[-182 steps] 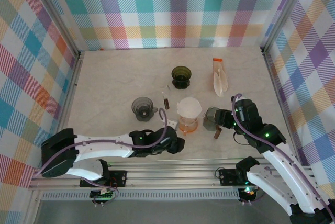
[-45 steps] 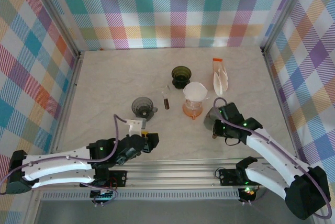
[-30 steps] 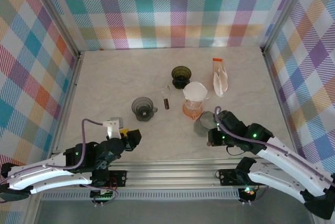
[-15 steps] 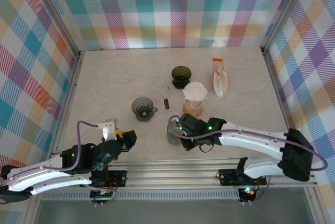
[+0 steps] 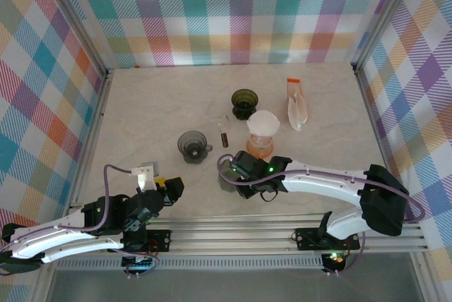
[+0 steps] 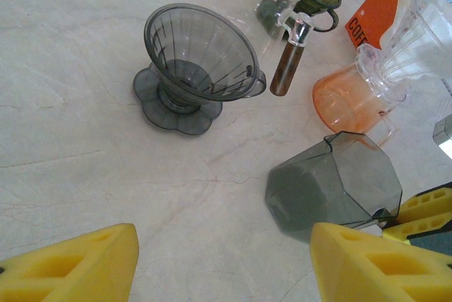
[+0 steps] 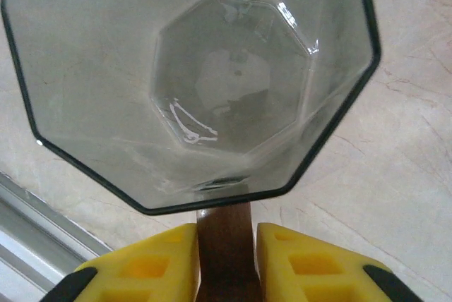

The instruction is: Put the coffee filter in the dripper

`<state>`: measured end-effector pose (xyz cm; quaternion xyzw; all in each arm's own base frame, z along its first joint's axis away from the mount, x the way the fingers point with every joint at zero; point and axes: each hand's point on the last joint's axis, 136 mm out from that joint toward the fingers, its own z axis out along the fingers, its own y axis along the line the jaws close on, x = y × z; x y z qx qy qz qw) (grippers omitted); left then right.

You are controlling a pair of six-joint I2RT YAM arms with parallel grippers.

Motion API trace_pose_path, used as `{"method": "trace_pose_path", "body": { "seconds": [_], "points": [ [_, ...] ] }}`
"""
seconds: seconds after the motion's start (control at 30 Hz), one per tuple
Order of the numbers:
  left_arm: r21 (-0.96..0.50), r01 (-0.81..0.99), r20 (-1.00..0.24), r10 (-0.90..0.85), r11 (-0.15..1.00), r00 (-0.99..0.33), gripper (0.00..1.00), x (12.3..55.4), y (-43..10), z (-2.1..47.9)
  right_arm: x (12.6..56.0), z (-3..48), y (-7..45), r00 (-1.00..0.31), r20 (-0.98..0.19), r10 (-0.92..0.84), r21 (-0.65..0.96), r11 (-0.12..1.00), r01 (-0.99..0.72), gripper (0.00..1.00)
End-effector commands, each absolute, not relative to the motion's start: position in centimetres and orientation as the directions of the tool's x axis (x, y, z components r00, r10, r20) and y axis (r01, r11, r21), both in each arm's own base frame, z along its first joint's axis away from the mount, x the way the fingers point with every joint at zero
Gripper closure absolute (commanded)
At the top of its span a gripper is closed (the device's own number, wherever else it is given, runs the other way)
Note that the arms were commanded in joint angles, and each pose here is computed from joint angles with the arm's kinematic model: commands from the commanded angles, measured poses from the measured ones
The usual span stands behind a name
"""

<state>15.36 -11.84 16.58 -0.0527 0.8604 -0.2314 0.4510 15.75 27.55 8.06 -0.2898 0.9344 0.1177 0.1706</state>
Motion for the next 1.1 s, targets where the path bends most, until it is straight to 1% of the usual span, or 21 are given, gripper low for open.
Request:
{"method": "trace_pose_path", "body": {
  "seconds": [0.0, 0.03, 0.13, 0.23, 0.33, 0.4, 0.5, 0.57, 0.67, 0.8, 0.9, 1.07],
  "points": [
    [-0.439, 0.108, -0.757, -0.303, 0.892, -0.579, 0.33, 15.4, -11.4, 16.5, 16.4, 9.0, 28.2, -0.778, -0.42, -0.467, 0.144, 0.812, -0.566, 0.63],
    [-0.438, 0.107, -0.757, -0.302, 0.893, -0.58, 0.33, 15.4, -11.4, 16.4, 16.4, 9.2, 28.1, -0.778, -0.424, -0.464, 0.145, 0.813, -0.564, 0.57],
    [-0.439, 0.108, -0.755, -0.301, 0.892, -0.583, 0.33, 15.4, -11.5, 16.4, 16.4, 10.2, 27.9, -0.772, -0.442, -0.457, 0.147, 0.812, -0.565, 0.46],
    [-0.439, 0.106, -0.757, -0.303, 0.892, -0.579, 0.32, 15.4, -11.3, 16.7, 16.4, 12.5, 28.1, -0.749, -0.488, -0.449, 0.165, 0.795, -0.584, 0.4],
    [-0.433, 0.099, -0.764, -0.307, 0.896, -0.567, 0.32, 15.5, -11.0, 17.2, 16.6, 16.1, 29.4, -0.703, -0.549, -0.451, 0.191, 0.752, -0.631, 0.37],
    [-0.434, 0.096, -0.769, -0.313, 0.896, -0.557, 0.31, 15.6, -10.7, 17.6, 16.9, 18.0, 30.8, -0.675, -0.565, -0.474, 0.19, 0.721, -0.666, 0.35],
    [-0.445, 0.092, -0.773, -0.33, 0.891, -0.543, 0.31, 15.7, -10.4, 18.4, 18.0, 19.0, 33.6, -0.639, -0.557, -0.531, 0.173, 0.678, -0.714, 0.33],
    [-0.452, 0.096, -0.775, -0.337, 0.887, -0.535, 0.31, 15.7, -10.2, 19.0, 19.0, 19.2, 35.8, -0.634, -0.546, -0.548, 0.209, 0.643, -0.736, 0.32],
    [-0.461, 0.109, -0.779, -0.343, 0.881, -0.525, 0.3, 15.6, -9.7, 20.1, 21.5, 18.3, 38.0, -0.642, -0.528, -0.556, 0.242, 0.626, -0.741, 0.31],
    [-0.462, 0.109, -0.781, -0.346, 0.88, -0.519, 0.3, 15.5, -9.2, 20.6, 24.1, 16.7, 40.0, -0.629, -0.515, -0.583, 0.24, 0.606, -0.758, 0.3],
    [-0.461, 0.108, -0.781, -0.346, 0.881, -0.52, 0.3, 15.5, -9.0, 20.5, 26.1, 15.3, 40.7, -0.645, -0.503, -0.575, 0.242, 0.623, -0.744, 0.29],
    [-0.462, 0.1, -0.782, -0.352, 0.881, -0.514, 0.29, 15.5, -8.7, 20.4, 28.4, 14.0, 41.0, -0.651, -0.525, -0.548, 0.237, 0.641, -0.73, 0.28]
  ]
}}
